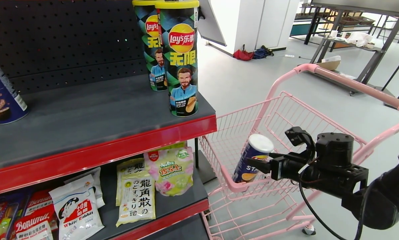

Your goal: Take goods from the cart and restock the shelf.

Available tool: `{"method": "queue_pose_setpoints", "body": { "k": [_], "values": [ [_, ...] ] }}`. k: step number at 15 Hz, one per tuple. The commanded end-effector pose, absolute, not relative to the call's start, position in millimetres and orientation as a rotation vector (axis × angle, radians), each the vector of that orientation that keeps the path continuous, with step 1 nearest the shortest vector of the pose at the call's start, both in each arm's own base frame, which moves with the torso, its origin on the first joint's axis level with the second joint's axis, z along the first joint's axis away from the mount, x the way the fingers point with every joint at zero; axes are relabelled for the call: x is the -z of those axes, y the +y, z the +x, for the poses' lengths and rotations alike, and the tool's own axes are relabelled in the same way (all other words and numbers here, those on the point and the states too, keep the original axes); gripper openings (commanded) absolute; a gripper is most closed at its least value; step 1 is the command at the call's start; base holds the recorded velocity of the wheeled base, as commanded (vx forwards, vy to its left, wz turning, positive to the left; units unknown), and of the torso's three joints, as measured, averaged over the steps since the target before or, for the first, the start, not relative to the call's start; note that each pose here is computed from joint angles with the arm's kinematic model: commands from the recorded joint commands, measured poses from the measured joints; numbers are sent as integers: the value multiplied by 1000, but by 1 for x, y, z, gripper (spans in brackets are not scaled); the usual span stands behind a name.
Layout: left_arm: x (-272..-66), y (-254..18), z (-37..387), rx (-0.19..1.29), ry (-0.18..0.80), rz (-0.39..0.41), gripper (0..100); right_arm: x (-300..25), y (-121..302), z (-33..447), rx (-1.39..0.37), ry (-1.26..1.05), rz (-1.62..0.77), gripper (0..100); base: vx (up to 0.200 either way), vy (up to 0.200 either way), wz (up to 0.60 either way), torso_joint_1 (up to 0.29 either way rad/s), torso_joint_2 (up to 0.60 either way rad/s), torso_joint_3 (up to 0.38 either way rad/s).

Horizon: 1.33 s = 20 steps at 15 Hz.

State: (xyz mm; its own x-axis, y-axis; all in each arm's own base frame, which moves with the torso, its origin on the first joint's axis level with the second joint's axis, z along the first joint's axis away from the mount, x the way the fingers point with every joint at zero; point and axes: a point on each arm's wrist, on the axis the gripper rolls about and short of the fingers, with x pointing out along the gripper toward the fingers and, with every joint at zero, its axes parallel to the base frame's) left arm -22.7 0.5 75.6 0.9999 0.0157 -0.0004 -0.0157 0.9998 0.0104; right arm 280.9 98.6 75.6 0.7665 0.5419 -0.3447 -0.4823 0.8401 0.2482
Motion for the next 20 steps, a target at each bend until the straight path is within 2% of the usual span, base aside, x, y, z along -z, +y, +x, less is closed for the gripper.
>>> {"method": "queue_pose_setpoints", "body": {
  "k": [1, 12, 13, 18, 20],
  "values": [
    [-76, 0, -23, -15, 0, 11, 100, -69, 102, 290, -555, 432, 160, 100, 0, 0, 0, 0, 0, 0],
    [-76, 1, -23, -17, 0, 11, 100, -57, 113, 309, -558, 440, 165, 100, 0, 0, 0, 0, 0, 0],
    [-76, 1, -23, -17, 0, 11, 100, -56, 113, 309, -558, 444, 165, 0, 0, 0, 0, 0, 0, 0],
    [-76, 1, -23, -17, 0, 11, 100, -56, 113, 310, -558, 438, 165, 0, 0, 0, 0, 0, 0, 0],
    [-76, 1, -23, -17, 0, 9, 100, -76, 115, 316, -546, 359, 163, 0, 0, 0, 0, 0, 0, 0]
  ]
}}
